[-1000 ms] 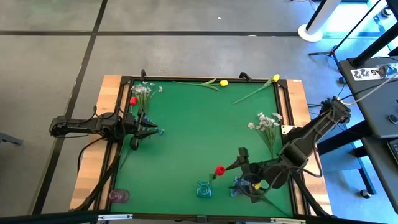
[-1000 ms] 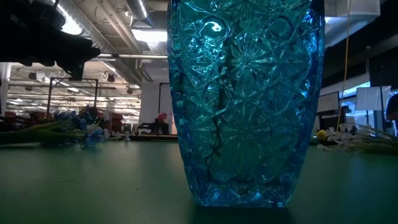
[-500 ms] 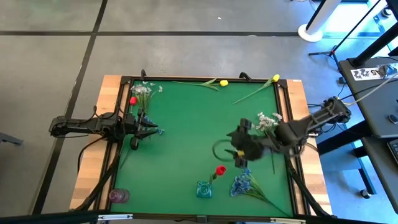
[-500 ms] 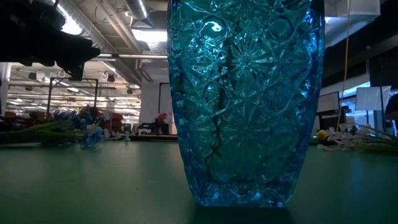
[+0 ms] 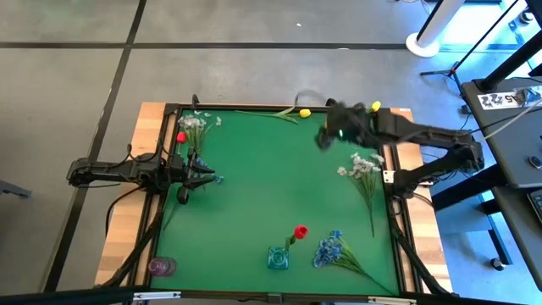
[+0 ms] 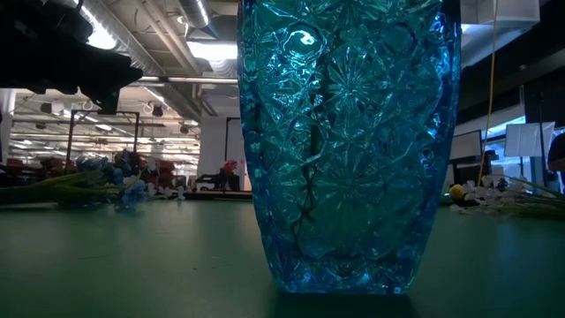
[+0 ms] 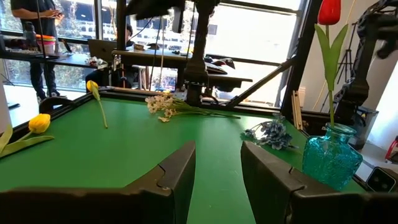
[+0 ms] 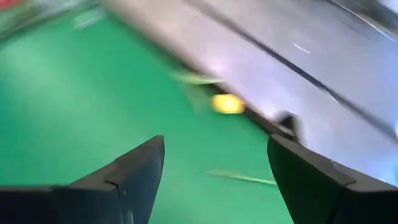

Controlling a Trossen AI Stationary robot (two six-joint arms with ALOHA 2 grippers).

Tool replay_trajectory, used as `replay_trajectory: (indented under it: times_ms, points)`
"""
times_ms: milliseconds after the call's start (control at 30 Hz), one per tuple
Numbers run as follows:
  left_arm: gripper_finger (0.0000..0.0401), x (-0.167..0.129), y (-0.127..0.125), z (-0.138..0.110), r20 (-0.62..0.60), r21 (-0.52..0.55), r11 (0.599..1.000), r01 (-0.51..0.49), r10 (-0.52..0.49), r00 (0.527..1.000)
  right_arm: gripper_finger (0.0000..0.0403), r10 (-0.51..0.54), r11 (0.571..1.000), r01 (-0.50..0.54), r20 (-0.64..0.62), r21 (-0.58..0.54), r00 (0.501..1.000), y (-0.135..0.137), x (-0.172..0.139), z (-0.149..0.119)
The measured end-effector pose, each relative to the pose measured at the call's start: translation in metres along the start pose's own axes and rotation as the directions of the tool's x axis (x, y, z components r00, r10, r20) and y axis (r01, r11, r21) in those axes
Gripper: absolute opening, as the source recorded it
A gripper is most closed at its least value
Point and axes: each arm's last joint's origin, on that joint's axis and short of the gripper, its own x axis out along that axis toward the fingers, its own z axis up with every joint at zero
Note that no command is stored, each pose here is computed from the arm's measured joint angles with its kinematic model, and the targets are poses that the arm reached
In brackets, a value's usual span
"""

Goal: Sort flowers into vase by color
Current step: Put the right yellow tulip into the blue vase

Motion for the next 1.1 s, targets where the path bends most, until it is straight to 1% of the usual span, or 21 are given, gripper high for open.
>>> replay_trajectory:
  times_ms: [67, 100, 200, 233, 267, 367, 400, 467, 567, 633, 767, 867, 933, 1100]
  points:
    - [0.0125, 0.000, 0.000, 0.000, 0.000, 0.000, 1.000, 0.000, 0.000, 1.000, 0.0285, -0.095, 0.984, 0.099, -0.031, 0.146, 0.995, -0.015, 0.024, 0.001]
    - [0.0125, 0.000, 0.000, 0.000, 0.000, 0.000, 1.000, 0.000, 0.000, 1.000, 0.0285, -0.133, 0.971, 0.141, -0.054, 0.191, 0.990, -0.022, 0.036, 0.000]
    - [0.0125, 0.000, 0.000, 0.000, 0.000, 0.000, 1.000, 0.000, 0.000, 1.000, 0.0285, -0.206, 0.929, 0.245, -0.161, 0.279, 0.965, -0.045, 0.077, -0.008]
    - [0.0125, 0.000, 0.000, 0.000, 0.000, 0.000, 1.000, 0.000, 0.000, 1.000, 0.0285, -0.237, 0.902, 0.290, -0.195, 0.321, 0.952, -0.055, 0.090, -0.012]
    - [0.0125, 0.000, 0.000, 0.000, 0.000, 0.000, 1.000, 0.000, 0.000, 1.000, 0.0285, -0.273, 0.865, 0.344, -0.233, 0.365, 0.933, -0.065, 0.102, -0.017]
    - [0.0125, 0.000, 0.000, 0.000, 0.000, 0.000, 1.000, 0.000, 0.000, 1.000, 0.0285, -0.357, 0.736, 0.474, -0.318, 0.484, 0.878, -0.091, 0.135, -0.038]
    - [0.0125, 0.000, 0.000, 0.000, 0.000, 0.000, 1.000, 0.000, 0.000, 1.000, 0.0285, -0.370, 0.696, 0.498, -0.336, 0.517, 0.866, -0.098, 0.145, -0.045]
    - [0.0125, 0.000, 0.000, 0.000, 0.000, 0.000, 1.000, 0.000, 0.000, 1.000, 0.0285, -0.368, 0.633, 0.515, -0.361, 0.578, 0.857, -0.104, 0.162, -0.062]
    - [0.0125, 0.000, 0.000, 0.000, 0.000, 0.000, 1.000, 0.000, 0.000, 1.000, 0.0285, -0.357, 0.558, 0.512, -0.368, 0.653, 0.859, -0.107, 0.184, -0.085]
    - [0.0125, 0.000, 0.000, 0.000, 0.000, 0.000, 1.000, 0.000, 0.000, 1.000, 0.0283, -0.370, 0.528, 0.507, -0.352, 0.681, 0.860, -0.106, 0.195, -0.096]
    - [0.0125, 0.000, 0.000, 0.000, 0.000, 0.000, 1.000, 0.000, 0.000, 1.000, 0.0260, -0.444, 0.466, 0.563, -0.370, 0.683, 0.816, -0.105, 0.209, -0.110]
    - [0.0125, 0.000, 0.000, 0.000, 0.000, 0.000, 1.000, 0.000, 0.000, 1.000, 0.0227, -0.458, 0.445, 0.588, -0.393, 0.675, 0.797, -0.103, 0.220, -0.117]
    - [0.0125, 0.000, 0.000, 0.000, 0.000, 0.000, 1.000, 0.000, 0.000, 1.000, 0.0202, -0.454, 0.428, 0.586, -0.397, 0.688, 0.797, -0.102, 0.227, -0.121]
    - [0.0125, 0.000, 0.000, 0.000, 0.000, 0.000, 1.000, 0.000, 0.000, 1.000, 0.0138, -0.448, 0.421, 0.568, -0.383, 0.707, 0.808, -0.099, 0.239, -0.125]
